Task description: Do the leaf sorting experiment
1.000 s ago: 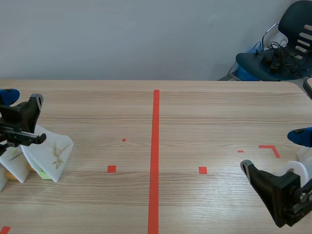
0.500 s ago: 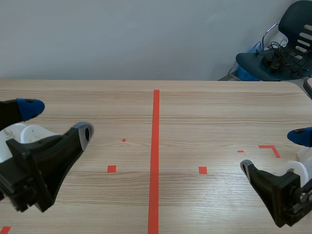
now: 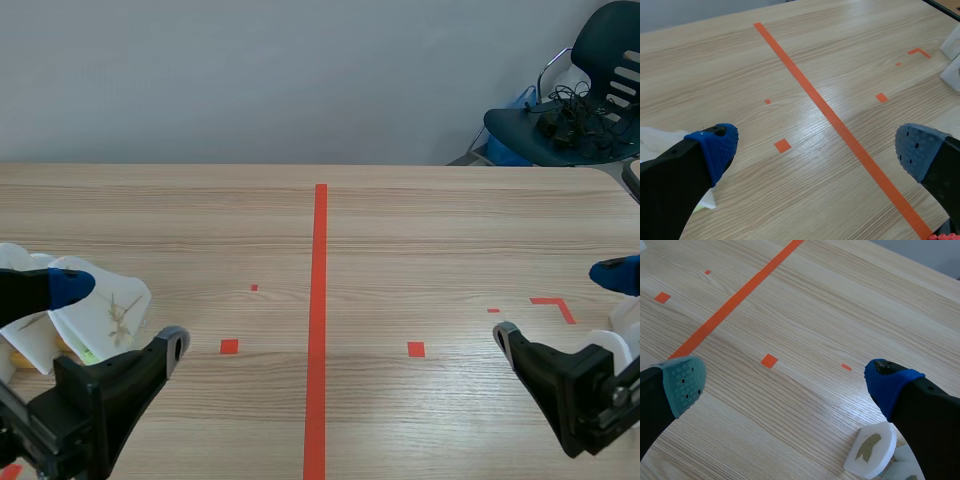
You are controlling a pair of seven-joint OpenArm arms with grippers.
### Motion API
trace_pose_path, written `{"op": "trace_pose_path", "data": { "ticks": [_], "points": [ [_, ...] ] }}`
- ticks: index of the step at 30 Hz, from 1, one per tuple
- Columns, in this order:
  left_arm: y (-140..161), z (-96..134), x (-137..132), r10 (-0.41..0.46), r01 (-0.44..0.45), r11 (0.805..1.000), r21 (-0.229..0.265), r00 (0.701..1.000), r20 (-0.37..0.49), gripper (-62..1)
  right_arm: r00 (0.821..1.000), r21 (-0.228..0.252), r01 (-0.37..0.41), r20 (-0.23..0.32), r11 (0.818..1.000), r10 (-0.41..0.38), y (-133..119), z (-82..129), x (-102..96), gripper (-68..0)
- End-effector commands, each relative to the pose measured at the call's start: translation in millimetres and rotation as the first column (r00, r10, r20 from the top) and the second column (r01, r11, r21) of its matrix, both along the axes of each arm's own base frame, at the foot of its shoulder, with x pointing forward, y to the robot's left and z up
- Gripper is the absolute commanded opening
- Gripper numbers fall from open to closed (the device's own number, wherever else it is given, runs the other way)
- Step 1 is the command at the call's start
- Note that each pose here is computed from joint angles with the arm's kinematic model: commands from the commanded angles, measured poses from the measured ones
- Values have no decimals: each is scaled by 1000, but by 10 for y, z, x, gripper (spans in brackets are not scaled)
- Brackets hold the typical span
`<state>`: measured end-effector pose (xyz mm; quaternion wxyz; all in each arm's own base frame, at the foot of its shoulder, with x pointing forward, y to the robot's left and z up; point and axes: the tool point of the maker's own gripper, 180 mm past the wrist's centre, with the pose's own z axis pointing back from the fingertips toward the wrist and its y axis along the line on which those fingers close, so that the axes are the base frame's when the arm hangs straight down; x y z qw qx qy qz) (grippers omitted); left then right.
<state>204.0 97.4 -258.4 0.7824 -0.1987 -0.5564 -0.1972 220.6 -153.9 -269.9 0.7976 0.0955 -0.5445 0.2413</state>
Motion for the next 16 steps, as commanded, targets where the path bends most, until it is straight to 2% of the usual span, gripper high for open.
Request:
{"op": "trace_pose_path", "data": {
  "ticks": [1, 16],
  "points": [
    [-69, 95, 17, -7, 8, 999, -35, 1000, 30, 14, 999, 20, -10, 42, 1000, 9, 58, 118, 52, 4],
    [-103, 116, 11, -8, 10, 998, -62, 999, 32, 14, 999, 20, -10, 42, 1000, 9, 58, 118, 52, 4]
  ]
}}
